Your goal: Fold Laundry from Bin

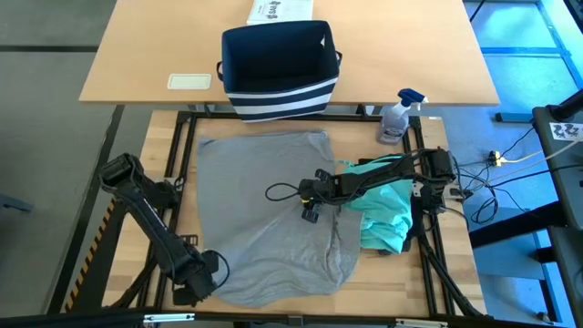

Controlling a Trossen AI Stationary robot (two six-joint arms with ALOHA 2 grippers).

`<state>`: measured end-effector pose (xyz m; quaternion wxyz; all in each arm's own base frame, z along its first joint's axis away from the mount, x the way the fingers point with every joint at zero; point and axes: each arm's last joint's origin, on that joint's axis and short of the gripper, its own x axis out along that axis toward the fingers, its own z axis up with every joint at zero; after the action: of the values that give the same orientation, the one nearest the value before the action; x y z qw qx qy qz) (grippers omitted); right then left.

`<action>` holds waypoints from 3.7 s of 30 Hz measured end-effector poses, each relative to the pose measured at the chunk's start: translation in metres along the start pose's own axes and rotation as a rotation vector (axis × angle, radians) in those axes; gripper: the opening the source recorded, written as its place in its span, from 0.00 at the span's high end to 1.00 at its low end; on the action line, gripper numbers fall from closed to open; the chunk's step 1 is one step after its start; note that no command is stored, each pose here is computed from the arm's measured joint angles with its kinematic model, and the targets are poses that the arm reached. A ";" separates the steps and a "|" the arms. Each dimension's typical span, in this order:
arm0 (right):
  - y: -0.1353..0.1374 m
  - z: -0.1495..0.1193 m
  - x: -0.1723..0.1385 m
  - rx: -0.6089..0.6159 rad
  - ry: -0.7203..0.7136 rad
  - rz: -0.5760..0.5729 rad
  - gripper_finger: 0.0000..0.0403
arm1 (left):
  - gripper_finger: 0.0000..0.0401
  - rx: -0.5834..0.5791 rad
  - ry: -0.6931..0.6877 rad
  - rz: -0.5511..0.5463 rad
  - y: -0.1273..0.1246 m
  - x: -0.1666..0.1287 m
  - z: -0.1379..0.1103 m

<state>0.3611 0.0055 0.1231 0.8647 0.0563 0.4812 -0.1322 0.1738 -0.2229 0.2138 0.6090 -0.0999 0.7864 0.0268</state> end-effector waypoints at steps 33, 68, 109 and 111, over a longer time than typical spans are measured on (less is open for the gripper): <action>-0.010 -0.002 0.002 0.027 0.037 -0.050 0.58 | 0.45 -0.093 -0.329 0.090 -0.011 0.059 -0.054; -0.010 -0.002 0.002 0.013 0.033 -0.048 0.58 | 0.84 -0.109 -0.568 0.163 0.022 0.101 -0.047; -0.016 -0.005 0.002 0.012 0.076 -0.092 0.58 | 0.77 -0.043 0.245 0.472 0.027 0.022 -0.049; -0.017 -0.005 0.002 0.015 0.084 -0.078 0.58 | 0.73 -0.077 0.292 0.443 0.025 0.023 -0.051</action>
<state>0.3528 -0.0099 0.1191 0.8376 0.0496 0.5177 -0.1672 0.1151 -0.2093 0.2028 0.4642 0.0491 0.8670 0.1746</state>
